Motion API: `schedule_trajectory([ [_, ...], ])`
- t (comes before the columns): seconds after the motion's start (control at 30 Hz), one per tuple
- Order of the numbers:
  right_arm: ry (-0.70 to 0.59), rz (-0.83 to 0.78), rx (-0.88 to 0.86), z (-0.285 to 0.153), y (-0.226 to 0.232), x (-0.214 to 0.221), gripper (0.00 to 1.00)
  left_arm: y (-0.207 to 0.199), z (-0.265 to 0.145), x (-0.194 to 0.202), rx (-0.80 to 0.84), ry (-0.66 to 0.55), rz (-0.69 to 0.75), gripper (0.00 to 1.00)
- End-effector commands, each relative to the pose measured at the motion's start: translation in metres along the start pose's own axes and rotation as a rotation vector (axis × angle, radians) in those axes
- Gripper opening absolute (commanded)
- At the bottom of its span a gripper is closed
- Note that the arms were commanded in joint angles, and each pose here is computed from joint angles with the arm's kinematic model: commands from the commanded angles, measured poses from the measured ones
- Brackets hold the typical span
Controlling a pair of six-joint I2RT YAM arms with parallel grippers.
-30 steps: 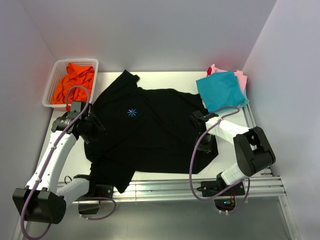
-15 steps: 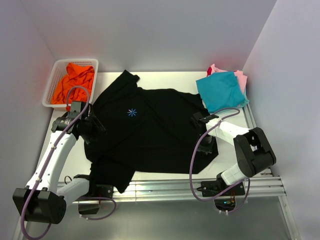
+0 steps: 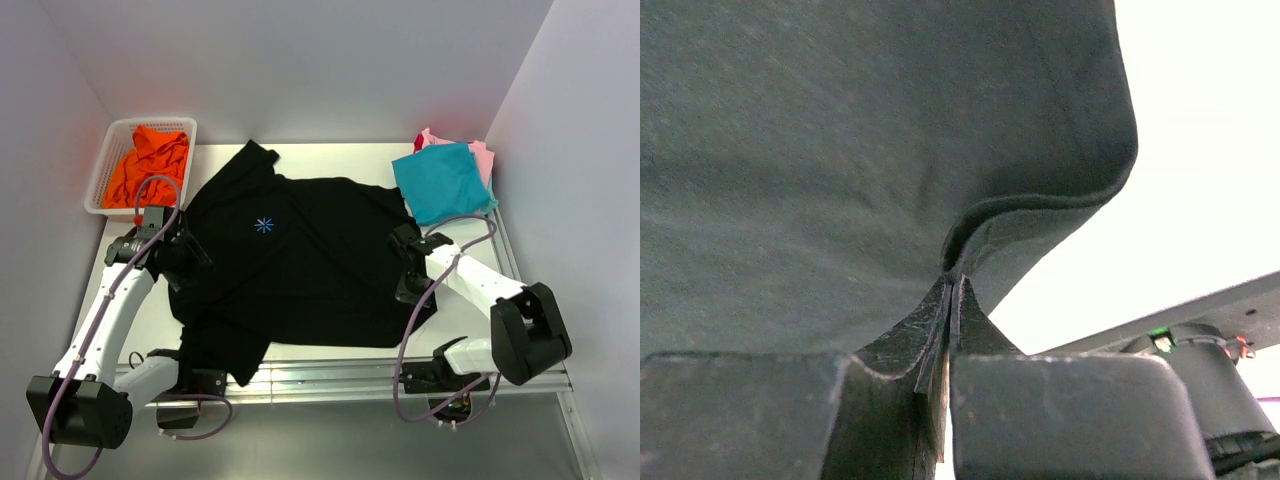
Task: Fold and stack the t-shirts
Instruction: Flatten out the tshirt, then grap the side of the flattened tshirt closest away from the robot with both arms
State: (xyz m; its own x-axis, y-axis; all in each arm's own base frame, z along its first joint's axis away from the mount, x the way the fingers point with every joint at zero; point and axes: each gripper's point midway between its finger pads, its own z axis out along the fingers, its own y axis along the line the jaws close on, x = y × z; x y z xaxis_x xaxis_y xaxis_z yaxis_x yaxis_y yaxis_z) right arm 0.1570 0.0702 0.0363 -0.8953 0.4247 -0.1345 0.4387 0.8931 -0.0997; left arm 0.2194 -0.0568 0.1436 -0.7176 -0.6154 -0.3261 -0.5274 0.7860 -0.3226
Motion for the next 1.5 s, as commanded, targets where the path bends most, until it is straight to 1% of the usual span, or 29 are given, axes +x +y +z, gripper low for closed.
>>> schedule_trajectory([
  [0.0,-0.021,0.022,0.046,-0.005,-0.017,0.005,0.0,-0.006,-0.003,-0.005,0.042,-0.024,0.023,0.57],
  [0.23,0.004,0.067,0.039,-0.011,-0.037,0.028,0.0,-0.007,0.0,-0.004,0.048,-0.02,0.026,0.57],
  [0.33,-0.026,0.103,0.017,-0.025,-0.04,0.028,0.0,-0.007,0.001,-0.002,0.054,-0.015,0.024,0.57],
  [0.4,-0.049,0.15,0.061,-0.035,-0.054,0.029,0.0,-0.006,0.001,-0.002,0.053,-0.016,0.023,0.57],
  [0.43,-0.066,0.203,0.06,-0.039,-0.057,0.029,0.0,-0.007,0.0,-0.002,0.056,-0.019,0.021,0.57],
  [0.5,-0.081,0.247,0.063,-0.047,-0.065,0.031,0.0,-0.008,0.0,-0.002,0.062,-0.021,0.019,0.56],
  [0.53,-0.104,0.319,0.038,-0.053,-0.066,0.031,0.0,-0.009,-0.001,-0.003,0.067,-0.024,0.019,0.56],
  [0.57,-0.108,0.346,0.039,-0.06,-0.071,0.033,0.0,-0.009,0.0,-0.002,0.069,-0.022,0.016,0.56],
  [0.67,-0.123,0.42,-0.038,-0.069,-0.068,0.035,0.0,-0.009,0.004,0.0,0.073,-0.012,0.013,0.56],
  [0.7,-0.112,0.434,-0.058,-0.07,-0.066,0.038,0.18,-0.009,0.005,0.001,0.075,-0.01,0.011,0.56],
  [0.73,-0.112,0.456,-0.081,-0.072,-0.066,0.04,0.45,-0.01,0.005,0.001,0.08,-0.009,0.01,0.55],
  [0.77,-0.108,0.468,-0.094,-0.073,-0.065,0.041,0.65,-0.01,0.007,0.003,0.079,-0.001,0.009,0.55],
  [0.8,-0.088,0.471,-0.115,-0.074,-0.062,0.045,0.82,-0.01,0.008,0.003,0.082,0.001,0.007,0.55],
  [0.83,-0.088,0.483,-0.135,-0.076,-0.061,0.046,0.84,-0.01,0.008,0.004,0.083,0.004,0.006,0.55],
  [0.9,-0.084,0.493,-0.17,-0.08,-0.058,0.047,0.86,-0.009,0.008,0.004,0.081,0.002,0.004,0.55],
  [1.03,-0.136,0.524,-0.249,-0.099,-0.054,0.036,0.86,-0.008,0.002,0.003,0.075,-0.005,0.002,0.54],
  [1.1,-0.169,0.512,-0.29,-0.113,-0.047,0.025,0.86,-0.005,-0.002,0.003,0.068,-0.014,0.0,0.54],
  [1.2,-0.172,0.425,-0.35,-0.122,-0.021,0.01,0.86,-0.002,-0.005,0.005,0.066,-0.022,-0.006,0.54],
  [1.23,-0.156,0.34,-0.344,-0.119,-0.008,0.004,0.85,0.0,-0.006,0.007,0.063,-0.021,-0.007,0.54],
  [1.3,-0.143,0.292,-0.334,-0.116,0.008,-0.006,0.85,0.003,-0.005,0.01,0.054,-0.01,-0.012,0.54],
  [1.33,-0.122,0.231,-0.286,-0.108,0.017,-0.014,0.85,0.004,-0.005,0.011,0.052,-0.007,-0.017,0.54],
  [1.37,-0.132,0.214,-0.235,-0.103,0.018,-0.021,0.85,0.003,-0.005,0.012,0.053,-0.006,-0.02,0.54],
  [1.47,-0.148,0.132,-0.138,-0.091,0.028,-0.045,0.79,0.002,-0.005,0.012,0.057,-0.001,-0.031,0.54],
])
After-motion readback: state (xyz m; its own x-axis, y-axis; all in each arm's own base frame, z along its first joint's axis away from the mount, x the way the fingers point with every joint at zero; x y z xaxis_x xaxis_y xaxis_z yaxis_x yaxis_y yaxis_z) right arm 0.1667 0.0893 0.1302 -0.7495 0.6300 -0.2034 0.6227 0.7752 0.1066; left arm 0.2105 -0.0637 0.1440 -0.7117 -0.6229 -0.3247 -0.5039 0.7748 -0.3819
